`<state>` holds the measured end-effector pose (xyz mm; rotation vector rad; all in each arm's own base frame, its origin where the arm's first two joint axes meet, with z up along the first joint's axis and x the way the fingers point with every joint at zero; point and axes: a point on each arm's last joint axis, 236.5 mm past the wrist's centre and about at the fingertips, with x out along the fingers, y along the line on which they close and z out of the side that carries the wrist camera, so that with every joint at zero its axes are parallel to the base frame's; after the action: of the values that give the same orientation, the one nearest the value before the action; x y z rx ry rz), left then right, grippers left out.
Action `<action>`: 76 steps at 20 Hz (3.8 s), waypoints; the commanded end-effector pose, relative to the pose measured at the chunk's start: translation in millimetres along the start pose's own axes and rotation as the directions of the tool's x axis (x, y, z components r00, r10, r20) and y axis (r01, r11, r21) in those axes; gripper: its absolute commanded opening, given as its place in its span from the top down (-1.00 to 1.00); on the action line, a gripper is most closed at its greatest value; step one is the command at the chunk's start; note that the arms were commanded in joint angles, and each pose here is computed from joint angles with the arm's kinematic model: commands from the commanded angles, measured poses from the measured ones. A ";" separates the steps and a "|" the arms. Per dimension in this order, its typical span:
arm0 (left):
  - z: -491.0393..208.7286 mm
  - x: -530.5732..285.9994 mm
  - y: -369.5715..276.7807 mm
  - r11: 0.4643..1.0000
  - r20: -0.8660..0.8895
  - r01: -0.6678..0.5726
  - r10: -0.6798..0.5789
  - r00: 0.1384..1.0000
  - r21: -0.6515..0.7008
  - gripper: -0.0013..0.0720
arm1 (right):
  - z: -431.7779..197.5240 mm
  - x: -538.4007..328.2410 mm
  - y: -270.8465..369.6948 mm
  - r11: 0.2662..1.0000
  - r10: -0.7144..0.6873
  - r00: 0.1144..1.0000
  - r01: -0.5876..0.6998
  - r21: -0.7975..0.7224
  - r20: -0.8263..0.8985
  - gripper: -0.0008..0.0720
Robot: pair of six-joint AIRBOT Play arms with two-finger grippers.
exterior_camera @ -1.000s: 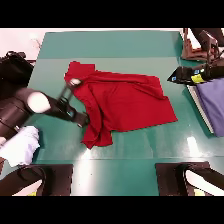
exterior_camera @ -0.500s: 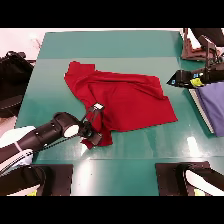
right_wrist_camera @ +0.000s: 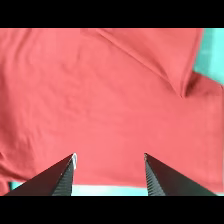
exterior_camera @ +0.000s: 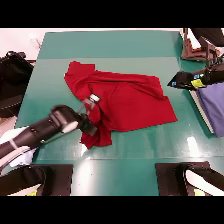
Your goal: Fold the shirts.
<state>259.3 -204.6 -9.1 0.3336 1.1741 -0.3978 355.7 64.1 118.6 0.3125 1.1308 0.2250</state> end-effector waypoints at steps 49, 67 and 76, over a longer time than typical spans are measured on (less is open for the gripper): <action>157.6 -286.5 164.0 0.881 0.696 0.323 0.011 0.718 -0.346 0.91 | 70.6 -212.9 -9.9 0.999 -0.031 0.896 0.016 0.038 0.444 0.93; 154.3 -14.2 260.7 0.811 0.251 0.325 -0.226 0.941 -0.487 0.91 | 97.0 66.0 -60.2 0.998 -0.034 0.991 0.041 0.054 -0.129 0.93; 34.4 44.5 239.9 0.805 -0.118 0.215 -0.331 0.936 -0.553 0.91 | -11.1 108.1 -80.4 0.986 -0.044 0.962 0.086 0.145 -0.270 0.93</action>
<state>440.2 -16.7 -1.5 -0.2937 1.3931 -0.2777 409.9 21.0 19.1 0.3565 1.4009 0.1324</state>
